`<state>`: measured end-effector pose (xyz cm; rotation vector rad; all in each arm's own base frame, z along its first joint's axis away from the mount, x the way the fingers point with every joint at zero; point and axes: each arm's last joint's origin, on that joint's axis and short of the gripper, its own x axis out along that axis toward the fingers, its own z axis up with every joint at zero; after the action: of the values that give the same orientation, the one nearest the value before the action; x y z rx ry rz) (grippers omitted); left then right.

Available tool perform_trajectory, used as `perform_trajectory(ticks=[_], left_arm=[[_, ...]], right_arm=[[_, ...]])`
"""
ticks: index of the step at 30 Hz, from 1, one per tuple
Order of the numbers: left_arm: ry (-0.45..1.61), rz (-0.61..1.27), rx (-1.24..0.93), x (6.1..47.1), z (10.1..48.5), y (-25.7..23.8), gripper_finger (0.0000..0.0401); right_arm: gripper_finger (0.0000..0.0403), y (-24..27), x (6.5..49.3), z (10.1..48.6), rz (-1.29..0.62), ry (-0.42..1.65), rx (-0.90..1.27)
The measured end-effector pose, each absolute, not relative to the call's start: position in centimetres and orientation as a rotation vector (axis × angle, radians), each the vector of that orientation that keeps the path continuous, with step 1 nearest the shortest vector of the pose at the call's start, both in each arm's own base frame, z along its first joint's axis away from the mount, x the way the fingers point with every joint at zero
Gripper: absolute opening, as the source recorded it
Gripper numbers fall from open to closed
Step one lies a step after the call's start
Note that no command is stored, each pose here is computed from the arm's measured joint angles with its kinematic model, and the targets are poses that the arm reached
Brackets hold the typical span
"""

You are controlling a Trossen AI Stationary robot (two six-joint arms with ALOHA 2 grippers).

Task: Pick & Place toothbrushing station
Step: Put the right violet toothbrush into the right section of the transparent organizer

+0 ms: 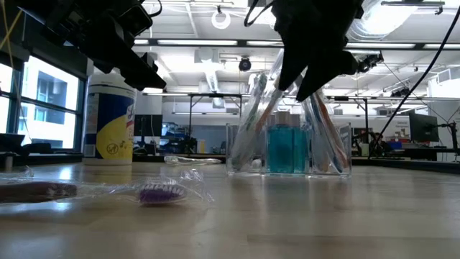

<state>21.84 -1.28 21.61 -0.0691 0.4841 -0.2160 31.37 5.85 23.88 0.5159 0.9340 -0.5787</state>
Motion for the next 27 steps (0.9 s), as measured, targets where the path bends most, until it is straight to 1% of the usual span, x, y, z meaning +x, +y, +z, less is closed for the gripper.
perform_trajectory(ticks=[3,7,11,15,22,24,27], left_arm=[[0.484,-0.216,-0.069,21.8,21.6,-1.3,0.0239],[0.482,-0.216,-0.069,21.8,21.6,-1.3,0.0239],[0.469,-0.216,-0.069,21.7,22.3,-1.3,0.0239],[0.488,-0.226,-0.073,21.7,23.8,-1.3,0.0239],[0.69,-0.348,-0.065,20.6,24.3,-3.7,0.0239],[0.761,-0.366,-0.117,20.1,24.1,-4.7,0.0239],[0.87,-0.321,-0.263,19.3,24.2,-6.1,0.0239]], right_arm=[[0.0251,6.0,31.2,24.4,-0.558,0.915,0.515],[0.0246,6.5,30.8,25.5,-0.5,0.878,0.508],[0.0242,7.5,30.1,27.5,-0.376,0.812,0.489],[0.0241,8.6,29.2,29.6,-0.24,0.726,0.443],[0.024,10.3,27.6,32.2,-0.061,0.615,0.287],[0.0239,10.5,27.4,32.3,-0.042,0.613,0.243],[0.0239,10.7,27.4,32.3,-0.021,0.613,0.193]])
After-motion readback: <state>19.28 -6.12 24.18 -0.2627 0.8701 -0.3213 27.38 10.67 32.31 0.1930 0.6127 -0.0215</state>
